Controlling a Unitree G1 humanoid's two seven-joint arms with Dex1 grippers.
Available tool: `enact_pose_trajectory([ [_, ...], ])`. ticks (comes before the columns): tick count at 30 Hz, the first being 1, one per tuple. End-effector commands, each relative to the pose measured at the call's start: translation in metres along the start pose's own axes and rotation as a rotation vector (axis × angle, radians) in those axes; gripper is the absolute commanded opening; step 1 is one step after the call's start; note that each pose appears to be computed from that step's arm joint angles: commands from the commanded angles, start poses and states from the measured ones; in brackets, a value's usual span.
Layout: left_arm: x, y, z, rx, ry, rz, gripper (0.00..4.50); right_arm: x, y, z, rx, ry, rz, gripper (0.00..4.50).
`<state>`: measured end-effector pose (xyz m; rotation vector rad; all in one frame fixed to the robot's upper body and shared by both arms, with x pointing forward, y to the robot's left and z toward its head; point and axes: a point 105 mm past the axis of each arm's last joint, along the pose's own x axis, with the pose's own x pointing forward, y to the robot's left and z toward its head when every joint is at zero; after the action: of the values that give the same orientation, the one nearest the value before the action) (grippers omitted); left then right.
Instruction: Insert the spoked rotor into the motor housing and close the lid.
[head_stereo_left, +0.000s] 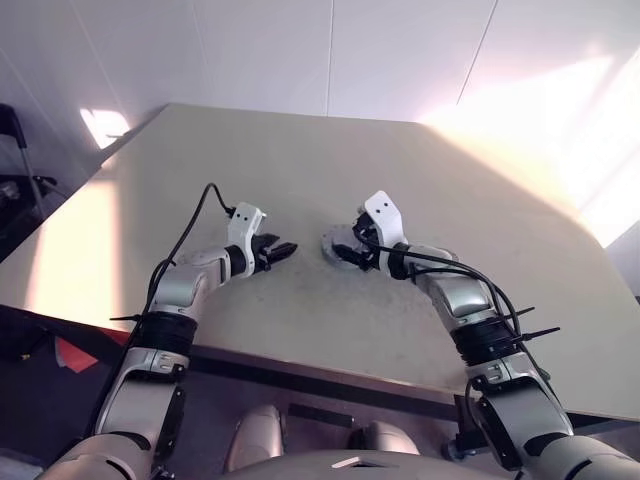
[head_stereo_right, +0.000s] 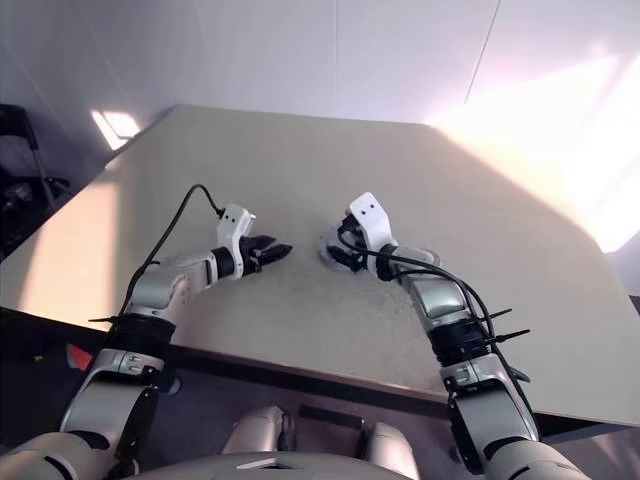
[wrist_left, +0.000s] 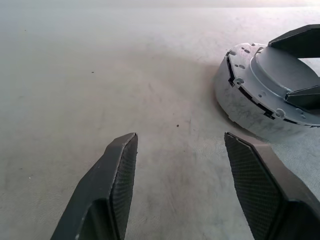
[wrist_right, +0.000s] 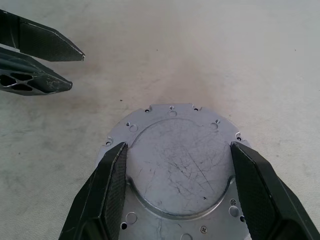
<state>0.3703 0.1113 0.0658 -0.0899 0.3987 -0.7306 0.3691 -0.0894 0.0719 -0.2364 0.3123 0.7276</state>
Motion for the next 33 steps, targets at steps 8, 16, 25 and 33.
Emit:
enact_pose_trajectory([
  [8, -0.002, -0.002, 0.014, 0.031, -0.038, -0.002, 2.95, 0.004, -0.007, -0.022, 0.013, 0.093, -0.055, 3.11],
  [16, -0.003, -0.001, 0.014, 0.031, -0.04, 0.001, 2.95, -0.002, -0.001, -0.034, -0.01, 0.137, -0.006, 3.11],
  [25, -0.002, -0.001, 0.014, 0.031, -0.039, -0.001, 2.95, -0.01, -0.001, -0.043, -0.016, 0.163, 0.007, 3.11],
  [33, -0.001, -0.001, 0.015, 0.034, -0.039, -0.002, 2.95, -0.012, 0.003, -0.041, 0.037, 0.135, 0.036, 3.11],
])
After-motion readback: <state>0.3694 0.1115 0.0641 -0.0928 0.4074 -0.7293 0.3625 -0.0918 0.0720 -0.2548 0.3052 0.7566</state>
